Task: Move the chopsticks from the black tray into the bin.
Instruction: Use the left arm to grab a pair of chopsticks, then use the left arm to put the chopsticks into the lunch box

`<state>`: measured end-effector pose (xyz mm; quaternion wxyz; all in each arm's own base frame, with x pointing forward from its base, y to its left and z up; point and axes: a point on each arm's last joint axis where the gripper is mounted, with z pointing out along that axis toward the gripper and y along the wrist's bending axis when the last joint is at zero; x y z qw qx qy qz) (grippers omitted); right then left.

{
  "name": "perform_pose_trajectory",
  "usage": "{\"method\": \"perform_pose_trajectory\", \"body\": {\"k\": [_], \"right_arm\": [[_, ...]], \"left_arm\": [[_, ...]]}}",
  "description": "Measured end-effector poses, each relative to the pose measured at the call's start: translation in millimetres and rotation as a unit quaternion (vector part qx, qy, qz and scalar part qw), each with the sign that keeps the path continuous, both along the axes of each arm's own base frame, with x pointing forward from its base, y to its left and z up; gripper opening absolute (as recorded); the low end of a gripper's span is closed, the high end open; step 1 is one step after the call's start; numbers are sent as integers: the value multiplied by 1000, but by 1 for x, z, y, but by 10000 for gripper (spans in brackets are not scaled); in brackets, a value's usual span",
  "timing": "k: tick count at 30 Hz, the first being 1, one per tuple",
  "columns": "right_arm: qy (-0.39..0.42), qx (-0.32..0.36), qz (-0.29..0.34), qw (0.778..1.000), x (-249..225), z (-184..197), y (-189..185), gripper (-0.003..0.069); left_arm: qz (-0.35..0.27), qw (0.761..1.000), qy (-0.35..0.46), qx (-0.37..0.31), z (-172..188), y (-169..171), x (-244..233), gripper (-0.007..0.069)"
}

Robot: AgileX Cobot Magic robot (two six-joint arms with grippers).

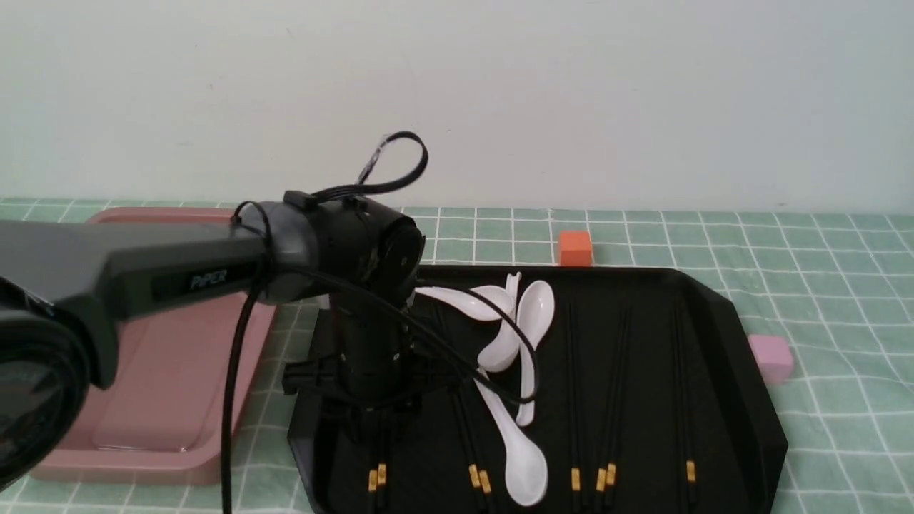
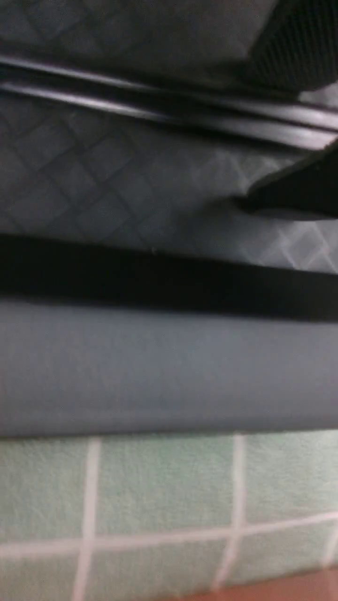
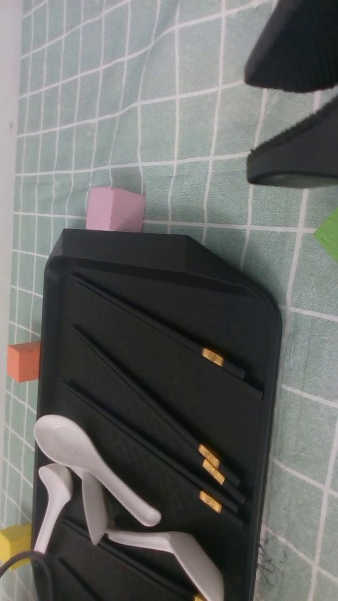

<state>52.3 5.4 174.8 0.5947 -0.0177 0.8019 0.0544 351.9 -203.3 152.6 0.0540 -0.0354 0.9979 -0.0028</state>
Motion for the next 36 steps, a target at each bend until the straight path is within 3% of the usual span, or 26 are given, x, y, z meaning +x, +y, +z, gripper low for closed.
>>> {"method": "perform_pose_trajectory", "body": {"k": [6,11,19,24,27,30,36], "right_arm": [[0,0,0,1000,0,0,0,239],[0,0,0,1000,0,0,0,239],[0,0,0,1000,0,0,0,239],[0,0,0,1000,0,0,0,239],[0,0,0,1000,0,0,0,239],[0,0,0,1000,0,0,0,239],[0,0,0,1000,0,0,0,239]], "left_arm": [[1,1000,4,0,-4,-2,3,251],[5,1000,10,-3,-6,-4,3,106],[12,1000,5,-21,9,-3,-2,110],[15,997,-44,-57,71,5,-15,110],[26,991,-96,-90,112,19,-20,110],[50,984,-139,-105,152,55,-24,110],[101,980,-158,-59,184,139,-30,110]]}}
